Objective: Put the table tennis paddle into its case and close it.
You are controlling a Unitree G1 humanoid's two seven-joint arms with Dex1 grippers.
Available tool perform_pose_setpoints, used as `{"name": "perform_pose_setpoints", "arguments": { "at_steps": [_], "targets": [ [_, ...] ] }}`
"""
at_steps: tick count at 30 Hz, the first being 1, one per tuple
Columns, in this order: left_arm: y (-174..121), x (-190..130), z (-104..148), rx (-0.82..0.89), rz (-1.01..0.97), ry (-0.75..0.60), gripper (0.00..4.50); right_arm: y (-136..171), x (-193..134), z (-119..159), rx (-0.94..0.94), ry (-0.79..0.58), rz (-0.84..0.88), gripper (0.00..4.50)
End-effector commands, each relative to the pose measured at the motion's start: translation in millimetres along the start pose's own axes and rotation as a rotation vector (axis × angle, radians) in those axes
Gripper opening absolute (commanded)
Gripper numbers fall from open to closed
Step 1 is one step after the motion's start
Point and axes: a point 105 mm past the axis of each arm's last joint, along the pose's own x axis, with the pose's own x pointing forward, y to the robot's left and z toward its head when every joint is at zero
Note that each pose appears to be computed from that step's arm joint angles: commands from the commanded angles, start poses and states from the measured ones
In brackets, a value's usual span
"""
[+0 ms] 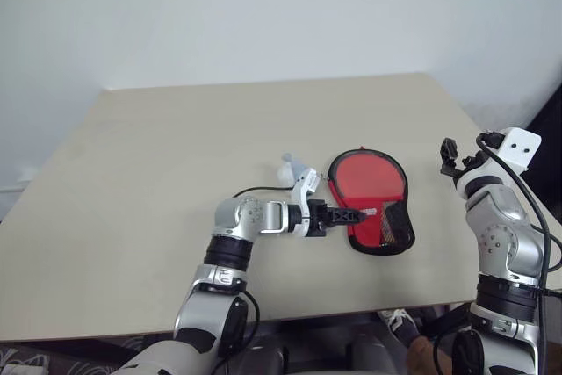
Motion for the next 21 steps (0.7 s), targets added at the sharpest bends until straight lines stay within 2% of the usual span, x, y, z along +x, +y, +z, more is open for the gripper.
{"name": "perform_pose_setpoints", "arguments": {
  "at_steps": [1, 8, 10, 13, 15, 21],
  "targets": [
    [-8.9, 13.6, 7.1, -0.017, -0.023, -0.013, 4.50, -3.0, -0.5, 18.7, -0.007, -0.058, -0.015, 4.46],
    [-16.0, 26.5, -6.3, -0.041, -0.042, 0.047, 4.50, -8.8, -1.1, 18.4, -0.005, -0.047, -0.037, 4.46],
    [-12.4, 20.8, -9.3, 0.005, -0.020, 0.080, 4.50, -10.0, -1.2, 14.6, -0.001, -0.024, -0.043, 4.46],
    [-9.3, 3.5, 2.2, -0.024, -0.008, 0.074, 4.50, -10.8, -3.9, 15.9, 0.003, -0.024, -0.044, 4.46],
    [2.2, -4.3, 1.7, 0.017, 0.076, 0.113, 4.50, -13.3, -4.6, 14.3, 0.001, -0.020, -0.051, 4.46],
    [8.5, -2.2, -5.7, 0.005, 0.110, 0.164, 4.50, -9.6, -2.8, 10.8, 0.007, -0.009, -0.050, 4.46]
  ]
}}
